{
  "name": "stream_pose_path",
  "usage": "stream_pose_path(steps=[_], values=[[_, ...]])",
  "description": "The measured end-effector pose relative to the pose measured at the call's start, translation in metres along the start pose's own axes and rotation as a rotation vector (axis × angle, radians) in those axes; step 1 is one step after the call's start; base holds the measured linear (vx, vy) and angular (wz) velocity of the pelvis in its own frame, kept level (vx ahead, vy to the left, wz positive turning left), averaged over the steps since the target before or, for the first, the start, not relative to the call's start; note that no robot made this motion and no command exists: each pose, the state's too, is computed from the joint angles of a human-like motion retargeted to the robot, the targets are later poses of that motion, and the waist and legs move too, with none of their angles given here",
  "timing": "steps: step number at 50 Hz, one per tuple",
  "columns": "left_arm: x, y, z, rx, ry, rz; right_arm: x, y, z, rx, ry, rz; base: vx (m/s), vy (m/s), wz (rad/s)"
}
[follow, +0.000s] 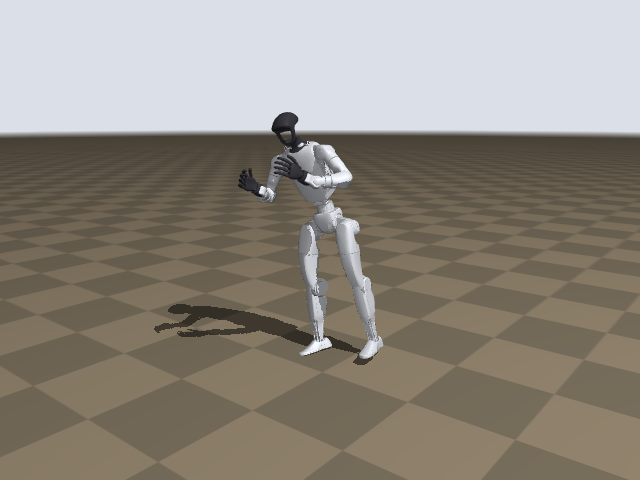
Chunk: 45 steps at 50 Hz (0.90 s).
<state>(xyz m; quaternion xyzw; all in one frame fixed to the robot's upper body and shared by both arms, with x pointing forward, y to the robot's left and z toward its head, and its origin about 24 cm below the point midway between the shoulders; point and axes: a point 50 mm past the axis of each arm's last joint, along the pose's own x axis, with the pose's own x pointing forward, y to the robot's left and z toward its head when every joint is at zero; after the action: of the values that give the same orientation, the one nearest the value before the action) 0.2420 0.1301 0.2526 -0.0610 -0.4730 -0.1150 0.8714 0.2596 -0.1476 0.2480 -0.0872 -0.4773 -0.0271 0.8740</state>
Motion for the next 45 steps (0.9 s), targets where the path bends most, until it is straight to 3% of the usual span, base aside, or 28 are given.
stream_pose_path(steps=[2,17,24,45], values=[[-0.001,0.001,-0.001,0.012,0.002,-0.007,0.001,-0.002,-0.004,-0.105,-0.010,0.054,0.27,-0.06,-0.39],[-0.018,0.016,-0.004,-0.009,0.061,0.086,-0.007,0.001,-0.011,-0.181,0.013,0.069,0.27,0.02,-0.43],[-0.020,0.020,-0.003,-0.014,0.073,0.092,-0.013,0.004,-0.007,0.046,0.069,0.037,0.28,0.09,-0.38],[-0.015,0.025,-0.003,0.015,0.074,0.092,-0.013,0.009,-0.011,0.052,0.085,0.043,0.38,0.18,-0.25]])
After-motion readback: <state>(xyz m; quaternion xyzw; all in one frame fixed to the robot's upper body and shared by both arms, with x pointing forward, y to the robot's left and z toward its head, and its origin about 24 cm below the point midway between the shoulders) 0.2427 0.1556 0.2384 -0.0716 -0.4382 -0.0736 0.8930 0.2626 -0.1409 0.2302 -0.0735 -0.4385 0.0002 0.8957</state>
